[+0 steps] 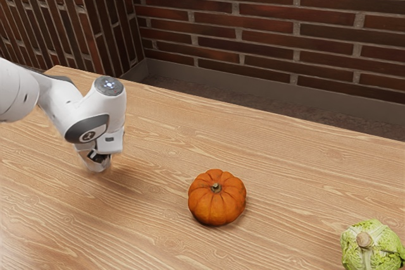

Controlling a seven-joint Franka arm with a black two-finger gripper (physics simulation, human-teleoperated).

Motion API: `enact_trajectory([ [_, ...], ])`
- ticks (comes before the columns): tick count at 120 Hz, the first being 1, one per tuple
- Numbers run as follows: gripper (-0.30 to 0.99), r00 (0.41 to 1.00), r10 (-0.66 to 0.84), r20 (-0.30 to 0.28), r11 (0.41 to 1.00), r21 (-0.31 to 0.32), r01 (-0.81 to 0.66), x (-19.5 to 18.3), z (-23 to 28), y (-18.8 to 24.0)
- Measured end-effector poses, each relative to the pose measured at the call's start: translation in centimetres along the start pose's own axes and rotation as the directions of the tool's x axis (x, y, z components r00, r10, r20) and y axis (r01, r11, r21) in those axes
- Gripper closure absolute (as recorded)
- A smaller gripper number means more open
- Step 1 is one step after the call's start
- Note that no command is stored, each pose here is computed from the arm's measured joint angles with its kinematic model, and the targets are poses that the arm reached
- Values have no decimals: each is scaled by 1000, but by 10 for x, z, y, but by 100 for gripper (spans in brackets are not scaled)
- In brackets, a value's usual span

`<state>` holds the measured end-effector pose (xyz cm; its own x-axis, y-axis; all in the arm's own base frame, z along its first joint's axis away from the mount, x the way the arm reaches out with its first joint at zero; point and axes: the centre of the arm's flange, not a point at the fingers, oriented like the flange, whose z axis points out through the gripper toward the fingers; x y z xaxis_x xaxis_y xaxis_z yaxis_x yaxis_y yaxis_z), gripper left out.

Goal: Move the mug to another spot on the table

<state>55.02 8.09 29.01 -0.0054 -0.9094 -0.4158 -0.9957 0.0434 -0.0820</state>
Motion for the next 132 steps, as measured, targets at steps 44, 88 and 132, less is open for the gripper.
enact_trajectory([
  [44,72,998,-19,63,997,-75,24,-2,-39,-28],
  [88,74,995,10,100,985,-174,8,59,-86,-37],
  [132,73,991,7,134,977,-211,21,110,-113,-34],
])
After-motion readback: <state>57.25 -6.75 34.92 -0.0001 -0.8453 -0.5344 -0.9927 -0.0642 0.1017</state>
